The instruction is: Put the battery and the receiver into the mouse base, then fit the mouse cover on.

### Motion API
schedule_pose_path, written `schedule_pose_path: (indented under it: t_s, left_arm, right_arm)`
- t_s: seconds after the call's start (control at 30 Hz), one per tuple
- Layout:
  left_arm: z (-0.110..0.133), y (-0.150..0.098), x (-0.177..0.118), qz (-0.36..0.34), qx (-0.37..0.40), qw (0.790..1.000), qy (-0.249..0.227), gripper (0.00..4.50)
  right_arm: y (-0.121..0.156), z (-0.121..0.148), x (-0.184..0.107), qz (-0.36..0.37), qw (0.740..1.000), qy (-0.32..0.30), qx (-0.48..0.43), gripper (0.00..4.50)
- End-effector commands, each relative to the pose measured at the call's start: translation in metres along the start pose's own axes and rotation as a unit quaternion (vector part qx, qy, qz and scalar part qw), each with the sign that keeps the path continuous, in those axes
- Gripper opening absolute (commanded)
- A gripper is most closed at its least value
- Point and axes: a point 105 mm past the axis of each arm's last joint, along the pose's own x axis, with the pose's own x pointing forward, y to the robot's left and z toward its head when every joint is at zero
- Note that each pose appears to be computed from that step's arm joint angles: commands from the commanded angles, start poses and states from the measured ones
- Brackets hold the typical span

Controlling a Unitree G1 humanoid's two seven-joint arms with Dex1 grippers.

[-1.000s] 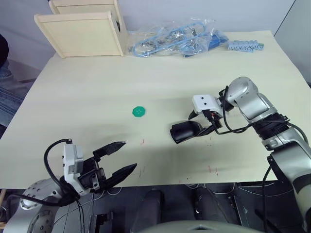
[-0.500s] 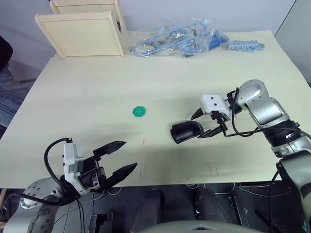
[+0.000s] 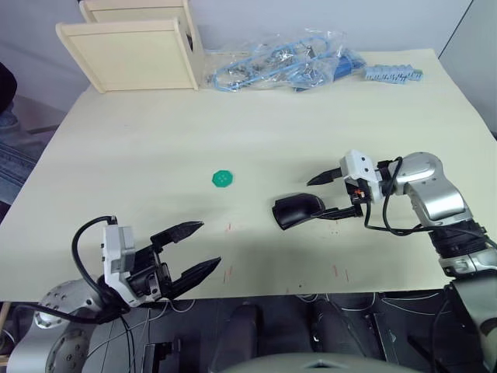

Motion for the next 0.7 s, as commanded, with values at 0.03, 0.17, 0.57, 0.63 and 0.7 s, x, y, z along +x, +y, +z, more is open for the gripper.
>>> schedule_pose_path:
  t_s: [0.03,0.17,0.57,0.63,0.7]
  left_arm:
    - [0.004,-0.001,0.0,-0.013,0.005,1.0,0.001,4.5]
    - [0.005,0.0,0.001,-0.019,0.007,1.0,0.004,4.5]
    - [0.004,-0.004,-0.004,-0.02,0.01,1.0,0.008,4.5]
    - [0.003,-0.004,-0.005,-0.019,0.01,1.0,0.008,4.5]
    - [0.0,-0.006,-0.009,-0.019,0.008,1.0,0.01,4.5]
  right_arm:
    - [-0.004,0.002,-0.007,-0.014,1.0,-0.017,-0.013,3.9]
    - [-0.009,-0.008,-0.003,-0.014,1.0,-0.008,-0.005,3.9]
    - [-0.015,-0.015,0.004,0.0,1.0,-0.018,0.003,3.9]
    - [-0.015,-0.016,0.005,0.002,1.0,-0.018,0.004,3.9]
    - [-0.015,-0.017,0.006,0.003,1.0,-0.017,0.003,3.9]
